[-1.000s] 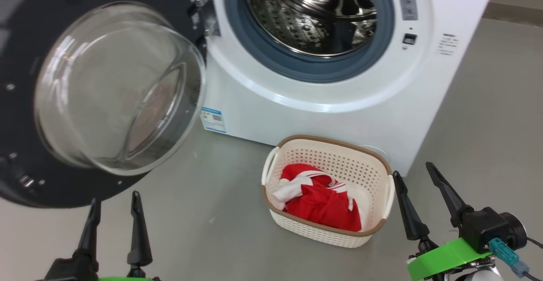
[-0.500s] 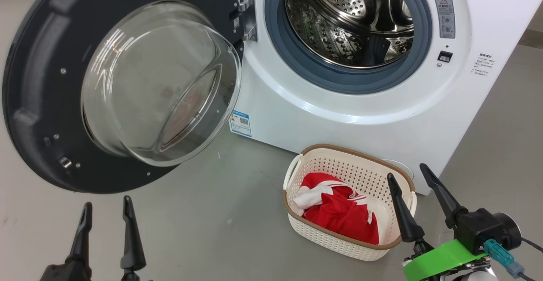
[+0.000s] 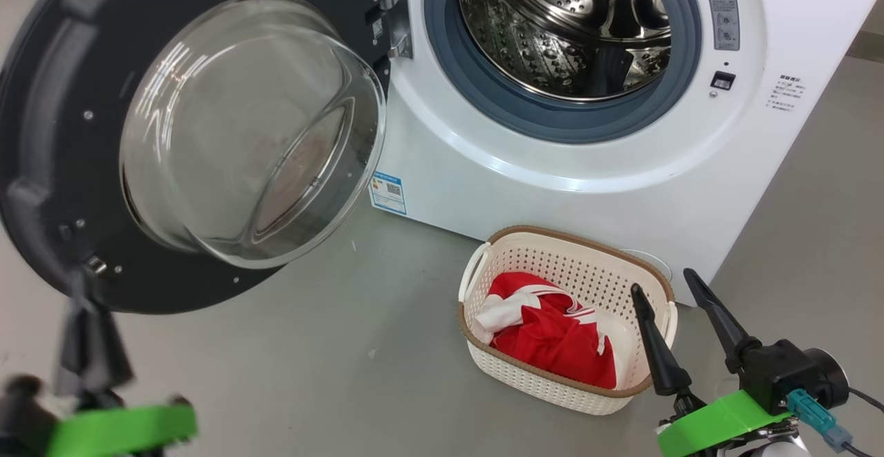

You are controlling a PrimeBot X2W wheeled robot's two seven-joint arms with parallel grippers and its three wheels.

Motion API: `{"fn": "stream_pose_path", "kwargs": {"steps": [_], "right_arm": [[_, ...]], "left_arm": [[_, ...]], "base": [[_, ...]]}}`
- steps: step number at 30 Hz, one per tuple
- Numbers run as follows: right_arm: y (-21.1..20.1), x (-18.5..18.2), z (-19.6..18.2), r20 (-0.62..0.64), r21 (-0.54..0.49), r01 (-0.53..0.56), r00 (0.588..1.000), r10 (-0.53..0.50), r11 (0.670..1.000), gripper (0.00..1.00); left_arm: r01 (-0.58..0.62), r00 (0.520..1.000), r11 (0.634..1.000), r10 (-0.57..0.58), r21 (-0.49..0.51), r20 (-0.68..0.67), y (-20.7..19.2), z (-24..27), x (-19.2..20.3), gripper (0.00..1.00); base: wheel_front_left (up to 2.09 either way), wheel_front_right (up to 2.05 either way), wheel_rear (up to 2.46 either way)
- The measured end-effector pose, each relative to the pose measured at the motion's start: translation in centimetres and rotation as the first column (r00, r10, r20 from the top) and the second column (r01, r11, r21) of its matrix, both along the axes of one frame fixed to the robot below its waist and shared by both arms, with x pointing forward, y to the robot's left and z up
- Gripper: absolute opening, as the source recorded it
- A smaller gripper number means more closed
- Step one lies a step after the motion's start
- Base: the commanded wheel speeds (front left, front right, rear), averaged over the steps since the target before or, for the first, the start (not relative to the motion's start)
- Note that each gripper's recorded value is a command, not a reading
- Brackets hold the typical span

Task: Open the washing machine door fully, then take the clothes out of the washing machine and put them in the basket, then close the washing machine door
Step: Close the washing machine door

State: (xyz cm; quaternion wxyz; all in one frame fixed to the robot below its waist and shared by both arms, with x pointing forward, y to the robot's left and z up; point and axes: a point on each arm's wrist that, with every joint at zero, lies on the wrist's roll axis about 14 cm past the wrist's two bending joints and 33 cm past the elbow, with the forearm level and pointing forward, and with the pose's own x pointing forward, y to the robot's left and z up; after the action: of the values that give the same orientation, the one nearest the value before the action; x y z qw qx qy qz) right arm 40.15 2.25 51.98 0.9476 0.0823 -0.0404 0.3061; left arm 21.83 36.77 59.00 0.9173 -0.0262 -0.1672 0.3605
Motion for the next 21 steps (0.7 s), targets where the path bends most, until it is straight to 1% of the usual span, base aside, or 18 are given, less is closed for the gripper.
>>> {"fn": "stream_pose_path", "kwargs": {"steps": [3, 6, 10, 16, 18, 21], "right_arm": [[-0.4, 0.2, -0.2, -0.006, -0.001, 0.013, 1.000, -0.013, 1.000, 1.00], [-0.7, 0.3, -0.3, -0.007, -0.004, 0.022, 1.000, -0.022, 1.000, 1.00], [-1.4, 0.5, -0.5, -0.010, -0.011, 0.039, 0.999, -0.039, 0.999, 1.00], [-2.2, 0.9, -0.8, -0.009, -0.023, 0.064, 0.998, -0.064, 0.998, 1.00], [-2.3, 1.0, -0.8, -0.011, -0.024, 0.067, 0.998, -0.067, 0.997, 1.00], [-2.4, 1.1, -1.0, -0.014, -0.035, 0.068, 0.998, -0.069, 0.997, 1.00]], "left_arm": [[-0.034, 0.994, 0.999, 0.031, 0.031, 0.104, 1.8, 3.5, 0.1, 0.00], [-0.058, 0.984, 0.998, 0.052, 0.033, 0.171, 3.3, 5.5, 0.1, 0.00], [-0.093, 0.976, 0.995, 0.084, 0.036, 0.202, 6.0, 7.0, 0.2, 0.00], [-0.094, 0.955, 0.995, 0.087, 0.011, 0.283, 9.1, 10.1, 1.9, 0.00], [-0.095, 0.946, 0.995, 0.102, -0.038, 0.309, 10.3, 10.6, 2.4, 0.00], [-0.100, 0.945, 0.990, 0.125, -0.096, 0.304, 12.2, 10.8, 3.4, 0.00]], "base": [[0.00, 0.00, 0.00], [0.00, 0.00, 0.00], [0.00, 0.00, 0.00], [0.00, 0.00, 0.00], [0.00, 0.00, 0.00], [0.00, 0.00, 0.00]]}}
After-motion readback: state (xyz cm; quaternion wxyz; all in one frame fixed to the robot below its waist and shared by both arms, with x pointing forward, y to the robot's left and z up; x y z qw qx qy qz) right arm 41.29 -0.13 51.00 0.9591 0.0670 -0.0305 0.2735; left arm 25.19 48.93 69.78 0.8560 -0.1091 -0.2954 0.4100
